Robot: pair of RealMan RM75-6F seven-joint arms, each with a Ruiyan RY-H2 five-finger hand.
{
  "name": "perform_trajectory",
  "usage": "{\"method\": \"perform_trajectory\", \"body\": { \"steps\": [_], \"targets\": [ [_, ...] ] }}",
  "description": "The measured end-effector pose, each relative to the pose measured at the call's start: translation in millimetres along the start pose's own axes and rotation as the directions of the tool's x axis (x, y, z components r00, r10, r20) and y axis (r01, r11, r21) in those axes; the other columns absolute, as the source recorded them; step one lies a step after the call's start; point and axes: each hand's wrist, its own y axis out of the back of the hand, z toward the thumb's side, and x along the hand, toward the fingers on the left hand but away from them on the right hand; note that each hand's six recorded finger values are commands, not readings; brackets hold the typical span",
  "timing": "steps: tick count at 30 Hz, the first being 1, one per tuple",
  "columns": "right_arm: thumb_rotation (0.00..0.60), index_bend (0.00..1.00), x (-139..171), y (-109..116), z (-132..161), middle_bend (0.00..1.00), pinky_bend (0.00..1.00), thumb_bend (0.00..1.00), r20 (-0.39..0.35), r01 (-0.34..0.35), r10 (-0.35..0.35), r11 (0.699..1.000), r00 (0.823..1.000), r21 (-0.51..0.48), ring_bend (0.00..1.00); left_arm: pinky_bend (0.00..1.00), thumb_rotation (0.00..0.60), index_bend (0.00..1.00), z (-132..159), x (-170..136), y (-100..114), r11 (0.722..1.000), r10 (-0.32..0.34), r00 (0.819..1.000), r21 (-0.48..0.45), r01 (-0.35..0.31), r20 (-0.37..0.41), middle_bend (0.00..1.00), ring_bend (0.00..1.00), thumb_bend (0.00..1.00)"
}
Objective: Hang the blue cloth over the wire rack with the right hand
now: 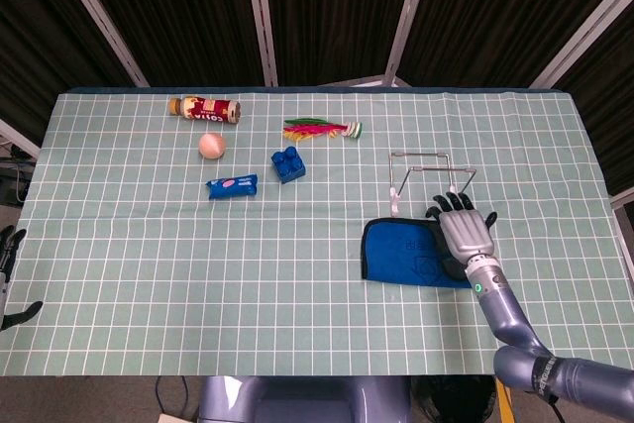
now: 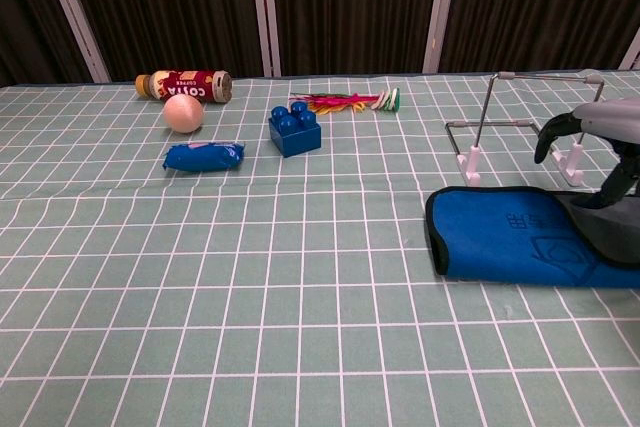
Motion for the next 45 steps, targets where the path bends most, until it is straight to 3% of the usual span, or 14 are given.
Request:
{"method": "perform_trajectory", "body": {
  "steps": [4,9,18,24,33,45],
  "targets": [
    [0.6,0.33,22,-4,-6,0.07,0.0,0.23,-0.037,0.004,-0.003,0.999,0.999,0.044,0.0,0.0,0.6,0.0,2,-3,3,1.0,0.01,1.0,-0.006,-0.01,0.012,0.0,0.0,0.0],
    [0.6,0.37,51,-15,-13,0.07,0.0,0.24,-0.124,0.055,-0.035,0.984,0.992,0.168,0.0,0.0,0.6,0.0,7,-6,6,1.0,0.019,0.999,-0.009,-0.019,0.028,0.0,0.0,0.0],
    [0.6,0.39,79,-50,-41,0.08,0.0,0.25,-0.209,0.142,-0.064,0.912,0.976,0.384,0.0,0.0,0.6,0.0,10,-4,2,1.0,0.01,1.0,0.005,-0.01,0.029,0.0,0.0,0.0],
    [0.6,0.39,81,-65,-38,0.08,0.0,0.24,-0.247,0.181,-0.078,0.885,0.966,0.429,0.0,0.0,0.6,0.0,10,-4,1,1.0,0.008,1.0,0.007,-0.008,0.025,0.0,0.0,0.0],
    [0.6,0.39,73,-68,-31,0.08,0.01,0.26,-0.284,0.244,-0.118,0.852,0.952,0.463,0.0,0.0,0.6,0.0,9,-4,1,1.0,0.009,1.0,0.007,-0.009,0.023,0.0,0.0,0.0],
    [0.6,0.39,68,-76,-35,0.07,0.03,0.27,-0.285,0.234,-0.089,0.815,0.954,0.53,0.0,0.0,0.6,0.0,8,-3,0,1.0,0.004,1.0,0.011,-0.004,0.017,0.0,0.0,0.0]
  ]
}}
